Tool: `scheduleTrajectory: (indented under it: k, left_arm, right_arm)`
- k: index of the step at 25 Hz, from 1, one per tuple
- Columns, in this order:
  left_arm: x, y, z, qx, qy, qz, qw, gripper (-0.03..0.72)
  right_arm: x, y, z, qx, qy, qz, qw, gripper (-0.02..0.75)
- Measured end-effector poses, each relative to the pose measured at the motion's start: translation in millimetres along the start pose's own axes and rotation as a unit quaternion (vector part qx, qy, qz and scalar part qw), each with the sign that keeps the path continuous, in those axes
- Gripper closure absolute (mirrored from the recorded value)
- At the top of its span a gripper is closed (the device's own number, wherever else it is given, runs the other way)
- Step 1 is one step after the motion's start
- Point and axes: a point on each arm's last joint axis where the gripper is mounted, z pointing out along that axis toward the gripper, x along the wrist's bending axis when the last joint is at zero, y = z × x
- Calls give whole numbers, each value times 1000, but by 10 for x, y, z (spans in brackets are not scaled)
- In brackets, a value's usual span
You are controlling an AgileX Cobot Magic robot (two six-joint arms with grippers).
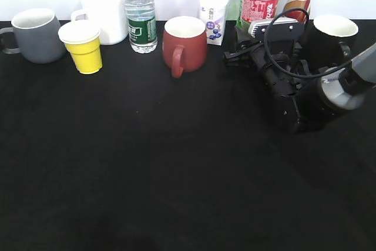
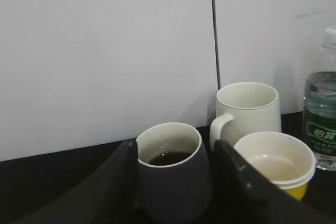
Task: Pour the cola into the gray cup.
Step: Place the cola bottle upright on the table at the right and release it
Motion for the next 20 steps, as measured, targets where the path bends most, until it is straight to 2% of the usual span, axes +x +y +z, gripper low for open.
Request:
scheduleTrajectory:
  k: [2,4,9,12,15,17,18,20]
  left_arm:
    - [0,0,0,0,0,0,1000,332]
    - [0,0,0,0,0,0,1000,332]
    - [0,0,0,0,0,0,1000,332]
    - [0,0,0,0,0,0,1000,332]
    - [-1,-7,0,4,-1,0,1000,332]
    - [-7,-53,-2,29,-4,0,1000,332]
    - [-32,-88,-20,59,-11,0,998,332]
    - [-142,-100,-99,146,-43,2,988,332]
  right_arm:
    - [-1,-21,-6,10,0,0,1000,206]
    - [-3,-48,-14,23,0,0,1000,160]
    - [-27,68,-115,27,0,0,1000,151]
    - [-64,50,-295,52,0,-5,999,151]
    - [-117,205,-532,64,1,-8,998,151]
    - [-149,500,-685,45,5,-5,999,151]
    - [-142,679,-740,53,18,-3,998,151]
    - [-111,1006,-865,168,52,1,984,151]
